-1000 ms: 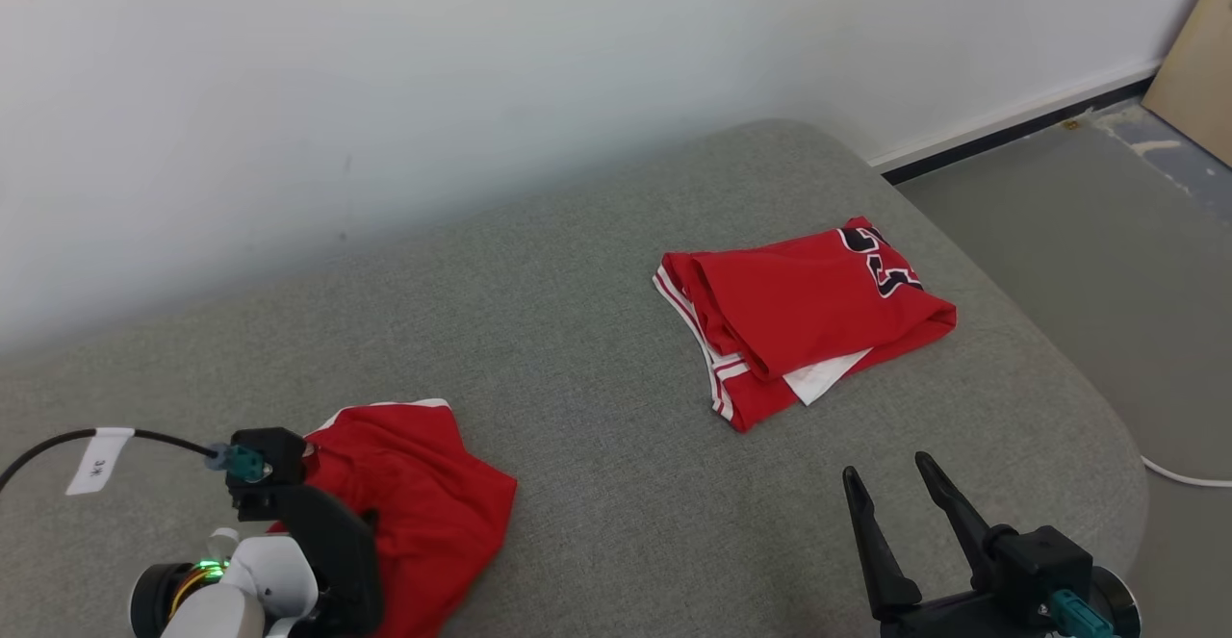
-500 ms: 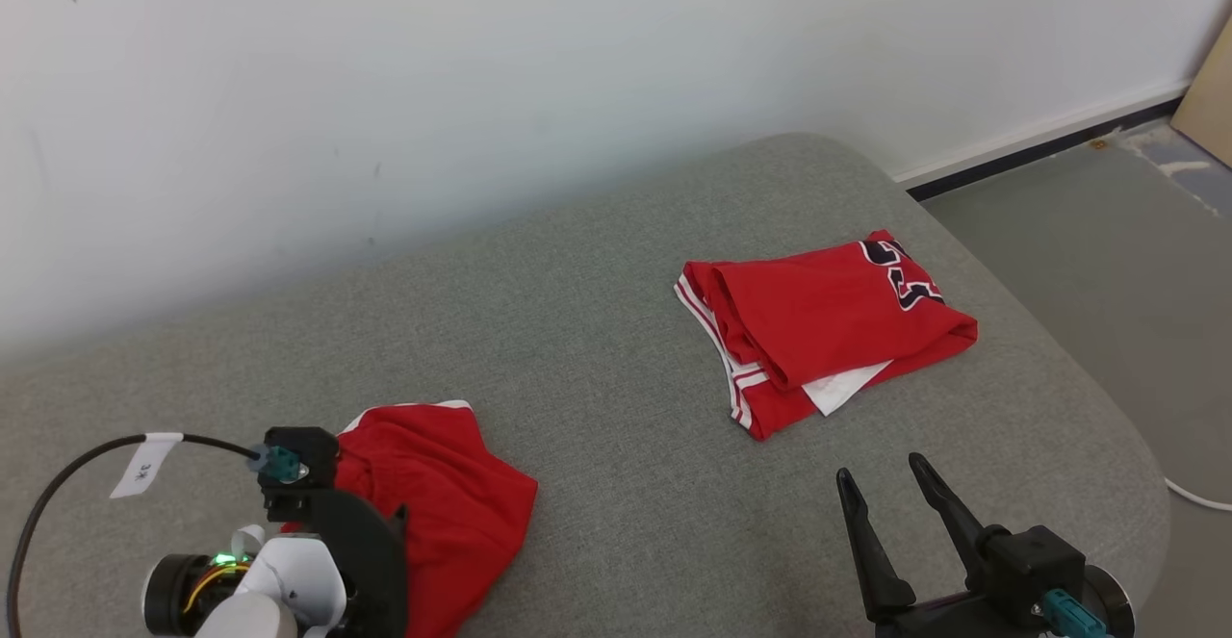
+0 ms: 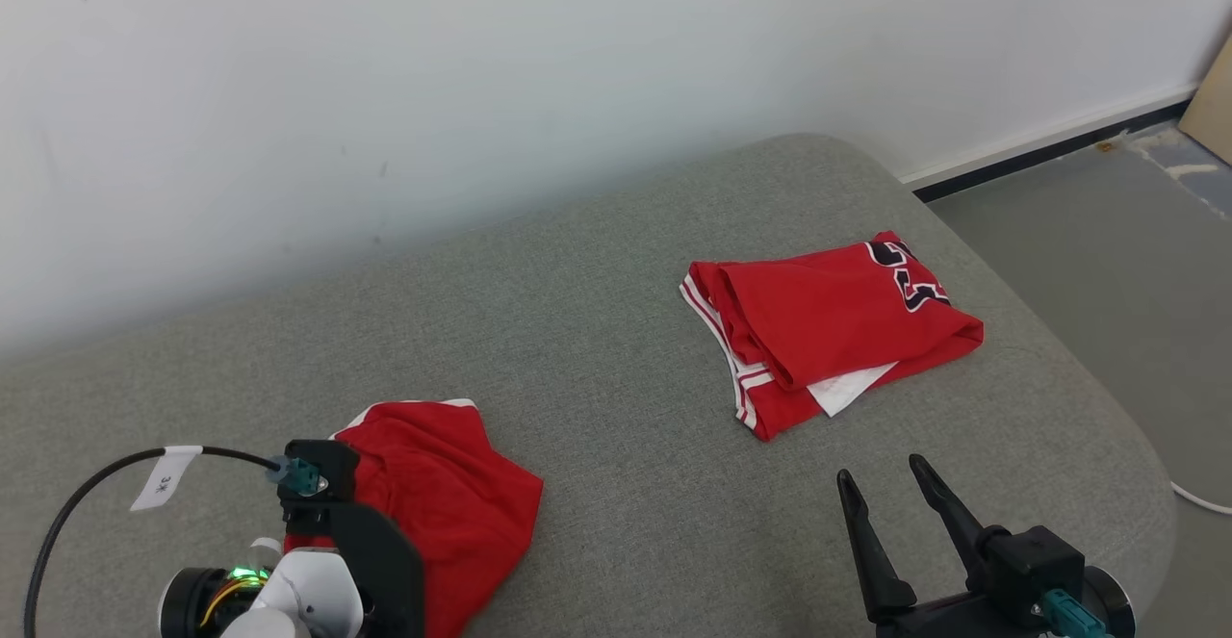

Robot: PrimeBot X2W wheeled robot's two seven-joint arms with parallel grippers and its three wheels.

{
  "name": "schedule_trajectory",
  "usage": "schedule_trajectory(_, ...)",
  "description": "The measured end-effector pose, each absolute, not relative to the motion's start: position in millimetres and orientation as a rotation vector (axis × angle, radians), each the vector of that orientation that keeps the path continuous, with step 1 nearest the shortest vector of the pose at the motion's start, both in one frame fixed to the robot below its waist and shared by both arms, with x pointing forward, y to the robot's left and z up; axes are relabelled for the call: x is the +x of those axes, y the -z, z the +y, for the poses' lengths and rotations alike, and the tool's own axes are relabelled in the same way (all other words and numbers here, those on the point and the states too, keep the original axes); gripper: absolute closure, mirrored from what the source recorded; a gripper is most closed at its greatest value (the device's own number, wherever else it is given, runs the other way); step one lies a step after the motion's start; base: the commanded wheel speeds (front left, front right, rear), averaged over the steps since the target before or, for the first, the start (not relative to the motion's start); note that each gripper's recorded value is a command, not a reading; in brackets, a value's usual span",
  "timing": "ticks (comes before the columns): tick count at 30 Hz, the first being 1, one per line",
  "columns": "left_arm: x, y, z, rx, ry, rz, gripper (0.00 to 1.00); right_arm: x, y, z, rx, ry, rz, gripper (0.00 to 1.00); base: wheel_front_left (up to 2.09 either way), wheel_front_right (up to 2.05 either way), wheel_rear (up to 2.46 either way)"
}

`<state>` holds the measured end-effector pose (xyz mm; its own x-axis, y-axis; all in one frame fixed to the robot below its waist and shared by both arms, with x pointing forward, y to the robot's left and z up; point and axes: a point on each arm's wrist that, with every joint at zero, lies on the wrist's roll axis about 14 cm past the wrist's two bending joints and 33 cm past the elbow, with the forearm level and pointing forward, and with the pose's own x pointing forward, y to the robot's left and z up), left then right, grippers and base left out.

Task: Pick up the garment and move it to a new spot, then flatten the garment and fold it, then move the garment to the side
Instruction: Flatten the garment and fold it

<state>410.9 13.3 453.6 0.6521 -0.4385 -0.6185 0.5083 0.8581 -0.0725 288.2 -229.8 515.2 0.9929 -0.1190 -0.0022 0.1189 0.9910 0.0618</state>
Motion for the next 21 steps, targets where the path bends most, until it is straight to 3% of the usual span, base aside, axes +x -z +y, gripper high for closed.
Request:
schedule_trajectory(6, 419, -485, -3, 0.102, 0.579, 0.558, 1.00, 291, -516, -230, 0.062, 0.117, -0.005, 0.00, 0.00, 0.00, 0.00)
schedule_trajectory(13, 437, -616, -68, -0.037, 0.718, 0.137, 1.00, 300, -516, -221, 0.056, 0.081, -0.006, 0.00, 0.00, 0.00, 0.00)
schedule_trajectory(18, 440, -705, -80, -0.152, 0.753, -0.162, 1.00, 304, -516, -214, 0.059, 0.060, -0.005, 0.00, 0.00, 0.00, 0.00)
schedule_trajectory(21, 438, -729, -77, -0.221, 0.761, -0.246, 1.00, 306, -516, -214, 0.059, 0.056, -0.005, 0.00, 0.00, 0.00, 0.00)
